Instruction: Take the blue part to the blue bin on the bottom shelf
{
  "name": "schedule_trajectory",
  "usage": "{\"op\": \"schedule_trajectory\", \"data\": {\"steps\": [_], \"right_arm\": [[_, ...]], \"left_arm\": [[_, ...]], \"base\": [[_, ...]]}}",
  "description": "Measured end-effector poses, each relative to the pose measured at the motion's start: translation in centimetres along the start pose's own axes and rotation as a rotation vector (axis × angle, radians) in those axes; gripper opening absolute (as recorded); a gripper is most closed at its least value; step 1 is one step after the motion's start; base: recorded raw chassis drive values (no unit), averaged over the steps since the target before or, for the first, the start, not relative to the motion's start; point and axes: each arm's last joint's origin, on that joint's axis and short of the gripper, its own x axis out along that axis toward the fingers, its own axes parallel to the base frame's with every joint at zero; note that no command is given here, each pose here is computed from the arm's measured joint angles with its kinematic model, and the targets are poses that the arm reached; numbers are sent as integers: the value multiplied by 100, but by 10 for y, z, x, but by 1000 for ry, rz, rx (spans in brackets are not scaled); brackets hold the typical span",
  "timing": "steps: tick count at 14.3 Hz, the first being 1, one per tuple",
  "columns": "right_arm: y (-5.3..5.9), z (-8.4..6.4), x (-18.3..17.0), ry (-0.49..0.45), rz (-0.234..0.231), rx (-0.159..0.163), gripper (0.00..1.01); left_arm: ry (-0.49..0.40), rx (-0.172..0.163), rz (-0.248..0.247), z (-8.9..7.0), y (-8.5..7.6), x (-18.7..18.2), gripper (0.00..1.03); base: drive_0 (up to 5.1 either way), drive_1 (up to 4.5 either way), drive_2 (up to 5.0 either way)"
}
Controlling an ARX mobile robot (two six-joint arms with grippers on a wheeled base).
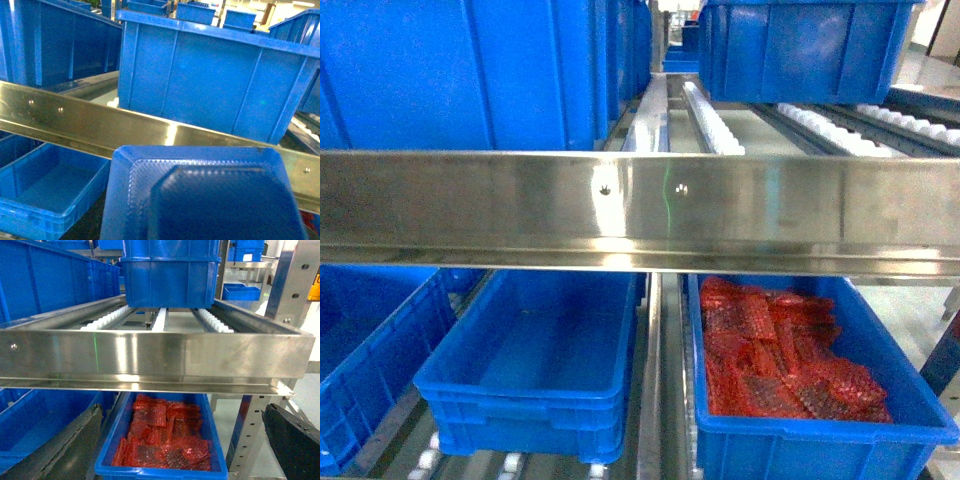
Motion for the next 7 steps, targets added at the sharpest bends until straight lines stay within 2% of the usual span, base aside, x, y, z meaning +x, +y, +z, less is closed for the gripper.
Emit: {"op": "schedule_trajectory", "data": {"steps": [7], "right_arm": [[0,0,0,2,0,1,98]], "left_arm": [[2,1,0,0,0,0,43]], "base": [[0,0,0]]}}
